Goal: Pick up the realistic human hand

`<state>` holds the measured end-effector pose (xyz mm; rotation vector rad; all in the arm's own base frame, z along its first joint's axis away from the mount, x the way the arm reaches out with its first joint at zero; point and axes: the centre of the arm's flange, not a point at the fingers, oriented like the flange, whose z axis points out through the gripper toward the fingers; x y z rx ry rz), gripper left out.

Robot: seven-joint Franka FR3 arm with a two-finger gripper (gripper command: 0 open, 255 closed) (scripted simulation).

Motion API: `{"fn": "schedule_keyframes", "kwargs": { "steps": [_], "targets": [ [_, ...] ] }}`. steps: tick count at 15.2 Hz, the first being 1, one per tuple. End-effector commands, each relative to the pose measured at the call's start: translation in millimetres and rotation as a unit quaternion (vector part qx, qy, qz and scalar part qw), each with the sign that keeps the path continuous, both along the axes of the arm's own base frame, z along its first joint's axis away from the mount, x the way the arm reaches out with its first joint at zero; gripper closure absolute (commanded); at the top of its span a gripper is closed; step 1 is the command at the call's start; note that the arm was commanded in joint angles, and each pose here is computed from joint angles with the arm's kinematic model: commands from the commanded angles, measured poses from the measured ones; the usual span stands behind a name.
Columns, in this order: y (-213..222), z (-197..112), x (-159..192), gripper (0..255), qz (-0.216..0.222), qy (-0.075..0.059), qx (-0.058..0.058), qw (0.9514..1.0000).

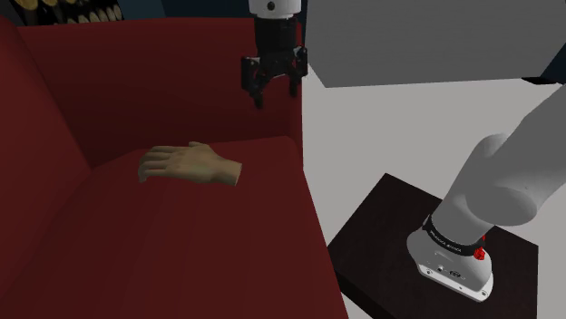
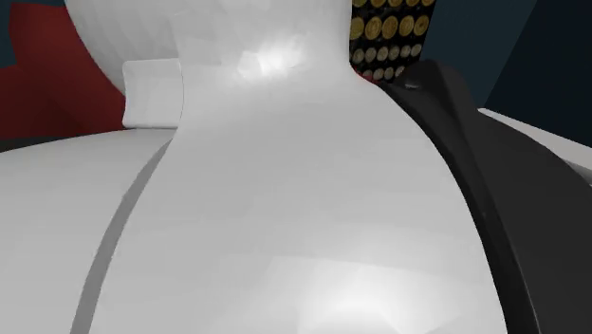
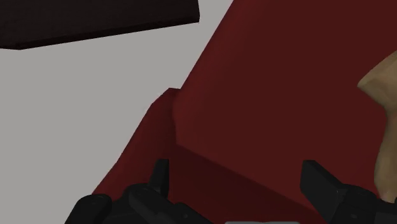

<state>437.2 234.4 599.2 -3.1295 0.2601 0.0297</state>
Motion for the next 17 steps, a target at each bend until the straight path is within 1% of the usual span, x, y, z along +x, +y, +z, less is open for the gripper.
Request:
{"fn": "schedule_keyframes", "kwargs": {
  "steps": [1, 13, 17],
  "targets": [
    [25.7, -3.8, 14.3, 0, 0.0, 0.006, 0.002, 1.0],
    [162.5, -34.4, 89.8, 0, 0.002, 0.043, 0.007, 0.9991],
    [162.5, -55.5, 89.8, 0, 0.002, 0.043, 0.007, 0.9991]
  ]
}}
